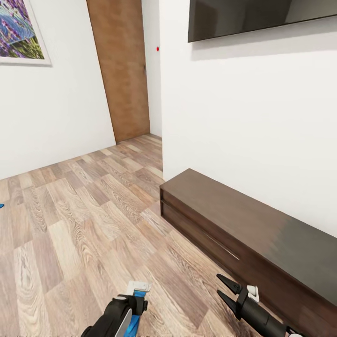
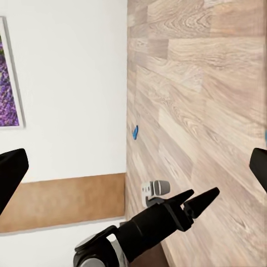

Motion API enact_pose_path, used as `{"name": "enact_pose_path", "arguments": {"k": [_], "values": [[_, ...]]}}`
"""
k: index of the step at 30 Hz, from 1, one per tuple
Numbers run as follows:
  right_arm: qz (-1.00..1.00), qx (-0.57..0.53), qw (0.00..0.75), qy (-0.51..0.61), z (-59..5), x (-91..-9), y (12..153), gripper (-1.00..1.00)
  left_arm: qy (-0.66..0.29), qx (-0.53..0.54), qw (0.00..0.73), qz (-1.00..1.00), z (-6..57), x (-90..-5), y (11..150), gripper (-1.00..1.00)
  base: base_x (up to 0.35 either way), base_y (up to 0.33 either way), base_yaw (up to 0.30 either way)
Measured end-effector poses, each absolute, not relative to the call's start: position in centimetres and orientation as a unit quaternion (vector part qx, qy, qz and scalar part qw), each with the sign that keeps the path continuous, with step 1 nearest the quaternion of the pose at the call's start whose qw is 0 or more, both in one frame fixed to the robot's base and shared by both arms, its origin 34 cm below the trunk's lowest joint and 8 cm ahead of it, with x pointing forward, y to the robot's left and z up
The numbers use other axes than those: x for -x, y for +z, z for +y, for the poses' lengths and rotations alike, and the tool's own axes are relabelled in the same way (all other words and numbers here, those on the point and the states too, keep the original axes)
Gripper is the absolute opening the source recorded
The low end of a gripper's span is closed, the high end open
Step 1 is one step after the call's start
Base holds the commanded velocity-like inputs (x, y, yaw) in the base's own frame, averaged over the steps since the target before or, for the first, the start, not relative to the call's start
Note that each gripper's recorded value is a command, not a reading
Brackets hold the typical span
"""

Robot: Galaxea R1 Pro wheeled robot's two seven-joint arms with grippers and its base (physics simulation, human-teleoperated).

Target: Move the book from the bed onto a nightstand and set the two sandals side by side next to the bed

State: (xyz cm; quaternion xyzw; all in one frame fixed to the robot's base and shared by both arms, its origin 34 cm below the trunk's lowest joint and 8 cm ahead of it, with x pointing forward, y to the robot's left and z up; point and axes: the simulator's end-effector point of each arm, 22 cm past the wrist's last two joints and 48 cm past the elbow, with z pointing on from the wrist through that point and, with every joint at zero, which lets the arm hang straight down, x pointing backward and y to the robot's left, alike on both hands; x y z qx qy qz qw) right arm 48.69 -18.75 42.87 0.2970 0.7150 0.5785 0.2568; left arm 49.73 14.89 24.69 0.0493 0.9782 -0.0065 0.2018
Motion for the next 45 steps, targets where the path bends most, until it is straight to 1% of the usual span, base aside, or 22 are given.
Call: {"name": "enact_pose_path", "arguments": {"k": [26, 37, 45], "values": [[0.728, -0.327, 0.219, 0.562, -18.8, -47.7, 38.4, 1.00, -0.003, -0.046, 0.161, 0.986, 15.2, -47.5, 20.5, 1.00, 0.000, 0.000, 0.000], [0.732, -0.340, 0.202, 0.554, -18.7, -47.1, 36.5, 1.00, -0.002, -0.032, 0.200, 0.979, 15.4, -49.2, 20.1, 1.00, 0.000, 0.000, 0.000], [0.736, -0.349, 0.190, 0.549, -18.7, -46.7, 35.1, 1.00, 0.010, -0.027, 0.196, 0.980, 15.9, -48.7, 18.9, 1.00, 0.000, 0.000, 0.000]]}}
